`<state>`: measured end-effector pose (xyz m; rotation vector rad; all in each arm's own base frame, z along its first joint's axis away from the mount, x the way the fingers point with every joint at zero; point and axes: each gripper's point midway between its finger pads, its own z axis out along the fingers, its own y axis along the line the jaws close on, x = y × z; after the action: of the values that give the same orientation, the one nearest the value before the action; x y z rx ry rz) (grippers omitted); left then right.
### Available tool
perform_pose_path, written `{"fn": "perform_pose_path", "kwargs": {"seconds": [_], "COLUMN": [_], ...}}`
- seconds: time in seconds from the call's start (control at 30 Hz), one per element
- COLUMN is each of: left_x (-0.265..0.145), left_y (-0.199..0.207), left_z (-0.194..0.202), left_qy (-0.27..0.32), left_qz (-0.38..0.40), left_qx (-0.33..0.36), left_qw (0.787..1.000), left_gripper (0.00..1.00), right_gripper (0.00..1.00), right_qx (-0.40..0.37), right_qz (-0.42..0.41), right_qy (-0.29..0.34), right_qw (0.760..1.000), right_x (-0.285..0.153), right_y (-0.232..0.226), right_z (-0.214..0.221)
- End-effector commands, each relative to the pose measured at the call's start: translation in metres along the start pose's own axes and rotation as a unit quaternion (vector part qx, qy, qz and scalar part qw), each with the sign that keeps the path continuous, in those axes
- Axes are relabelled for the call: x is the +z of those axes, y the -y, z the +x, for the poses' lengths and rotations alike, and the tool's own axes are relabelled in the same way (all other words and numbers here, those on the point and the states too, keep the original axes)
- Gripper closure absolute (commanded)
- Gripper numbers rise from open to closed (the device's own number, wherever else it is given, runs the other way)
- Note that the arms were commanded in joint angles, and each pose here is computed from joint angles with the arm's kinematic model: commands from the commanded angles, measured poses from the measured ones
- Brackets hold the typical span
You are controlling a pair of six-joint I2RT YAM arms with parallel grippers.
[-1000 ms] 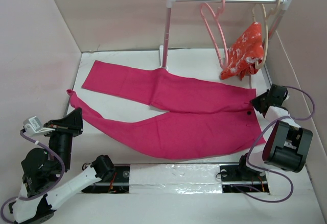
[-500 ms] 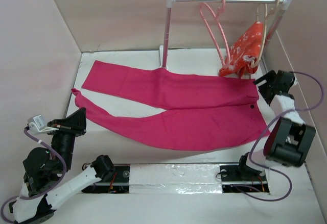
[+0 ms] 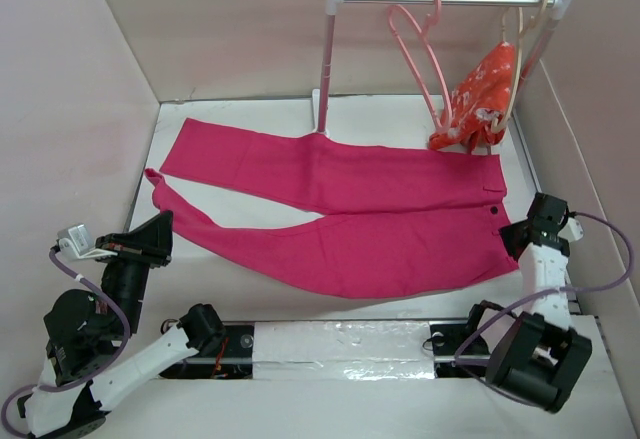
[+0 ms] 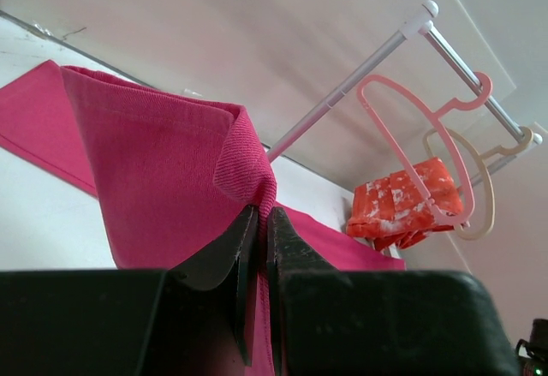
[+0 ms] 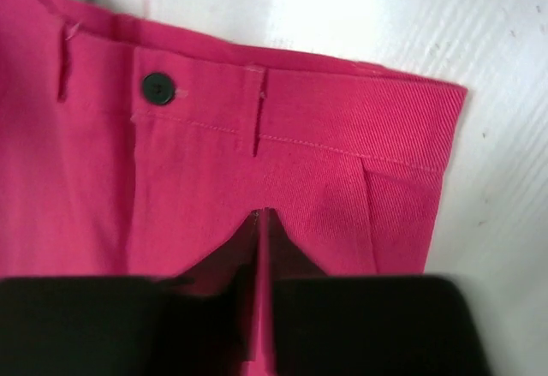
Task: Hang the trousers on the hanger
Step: Flatten out the trousers at the center of the board, then fold the trousers at the center of the board.
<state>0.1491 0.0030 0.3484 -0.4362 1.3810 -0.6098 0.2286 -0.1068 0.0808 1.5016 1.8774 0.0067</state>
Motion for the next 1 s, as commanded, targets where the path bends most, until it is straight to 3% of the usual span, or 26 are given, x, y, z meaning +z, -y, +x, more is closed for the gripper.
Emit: {"fn": "perform_pose_path", "kwargs": {"seconds": [0.0, 0.1, 0.13, 0.3, 0.43, 0.57, 0.67, 0.73, 0.83, 0.97], "left_x": [-0.005, -0.009, -0.01, -0.012, -0.009, -0.007, -0.008, -0.008, -0.008, -0.006], "left_y": [0.006, 0.0, -0.001, -0.002, 0.006, 0.011, 0.013, 0.014, 0.015, 0.015], "left_z": [-0.02, -0.027, -0.029, -0.032, -0.027, -0.023, -0.023, -0.022, -0.021, -0.019], "left_qy": [0.027, 0.039, 0.042, 0.047, 0.036, 0.028, 0.028, 0.026, 0.025, 0.024], "left_qz": [0.021, 0.017, 0.017, 0.023, 0.03, 0.038, 0.043, 0.047, 0.049, 0.047], "left_qx": [-0.035, -0.049, -0.053, -0.059, -0.05, -0.046, -0.046, -0.045, -0.045, -0.042], "left_qw": [0.999, 0.998, 0.998, 0.997, 0.998, 0.998, 0.998, 0.998, 0.997, 0.998], "left_gripper": [1.0, 1.0, 1.0, 1.0, 1.0, 1.0, 1.0, 1.0, 1.0, 1.0], "right_gripper": [0.69, 0.17, 0.11, 0.13, 0.21, 0.41, 0.53, 0.67, 0.96, 1.0], "right_qx": [-0.004, 0.01, 0.019, 0.087, 0.102, 0.098, 0.093, 0.082, 0.071, 0.046], "right_qz": [0.065, 0.088, 0.089, 0.088, 0.12, 0.13, 0.142, 0.139, 0.084, 0.058], "right_qy": [-0.027, -0.039, -0.039, -0.049, -0.063, -0.035, -0.054, -0.059, -0.054, -0.082], "right_qw": [0.998, 0.995, 0.995, 0.991, 0.985, 0.986, 0.984, 0.985, 0.992, 0.994], "right_x": [-0.007, -0.004, -0.002, 0.016, 0.022, 0.034, 0.042, 0.049, 0.059, 0.075], "right_y": [0.009, 0.015, 0.018, 0.036, 0.042, 0.044, 0.039, 0.035, 0.011, -0.007], "right_z": [-0.005, -0.002, 0.0, 0.009, 0.013, -0.002, -0.004, -0.006, -0.017, -0.019]}}
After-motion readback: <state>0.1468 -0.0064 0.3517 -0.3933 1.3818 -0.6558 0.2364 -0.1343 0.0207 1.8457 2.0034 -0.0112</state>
